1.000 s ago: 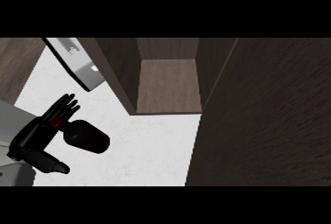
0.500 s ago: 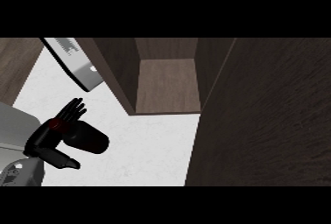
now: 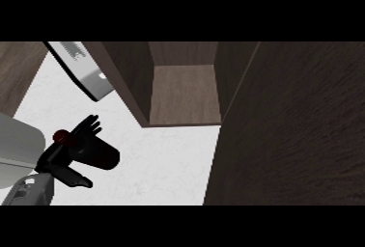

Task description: Pick up the wine, place it into the cabinet and close the cabinet

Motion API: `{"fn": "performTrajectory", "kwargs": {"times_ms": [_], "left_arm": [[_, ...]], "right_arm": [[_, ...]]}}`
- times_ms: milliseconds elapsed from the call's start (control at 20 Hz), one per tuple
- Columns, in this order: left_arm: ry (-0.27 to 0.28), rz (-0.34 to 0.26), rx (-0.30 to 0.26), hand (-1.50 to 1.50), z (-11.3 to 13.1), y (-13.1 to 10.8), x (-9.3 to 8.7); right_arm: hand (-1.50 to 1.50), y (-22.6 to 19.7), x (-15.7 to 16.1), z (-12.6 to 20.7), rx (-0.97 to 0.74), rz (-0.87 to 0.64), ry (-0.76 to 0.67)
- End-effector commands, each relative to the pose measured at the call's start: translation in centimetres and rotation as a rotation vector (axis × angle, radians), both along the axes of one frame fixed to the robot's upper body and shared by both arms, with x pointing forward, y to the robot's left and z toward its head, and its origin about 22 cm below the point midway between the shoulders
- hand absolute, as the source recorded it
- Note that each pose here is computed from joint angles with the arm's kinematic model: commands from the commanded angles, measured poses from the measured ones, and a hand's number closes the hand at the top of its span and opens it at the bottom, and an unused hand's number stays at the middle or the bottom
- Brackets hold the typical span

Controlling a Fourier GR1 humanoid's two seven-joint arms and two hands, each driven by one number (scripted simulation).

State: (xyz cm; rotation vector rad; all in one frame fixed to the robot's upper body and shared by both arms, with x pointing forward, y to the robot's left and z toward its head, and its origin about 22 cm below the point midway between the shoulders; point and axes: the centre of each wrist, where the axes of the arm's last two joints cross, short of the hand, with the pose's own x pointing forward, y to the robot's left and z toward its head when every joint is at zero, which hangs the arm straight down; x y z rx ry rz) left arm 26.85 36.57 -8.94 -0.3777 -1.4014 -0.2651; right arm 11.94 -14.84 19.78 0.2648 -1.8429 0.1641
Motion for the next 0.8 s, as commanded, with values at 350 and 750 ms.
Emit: {"fn": "performTrajectory", "kwargs": {"times_ms": [350,750], "left_arm": [[-0.053,-0.043,-0.09,-1.5,-2.2,-1.0,-1.1],[-0.046,-0.028,-0.18,1.5,-1.6,-2.5,1.5]], "right_arm": [[-1.5,-2.2,-3.8,2.1,0.028,-0.036,-0.107],[-1.5,-1.9,-3.5,2.0,0.011,-0.035,-0.097]]}}
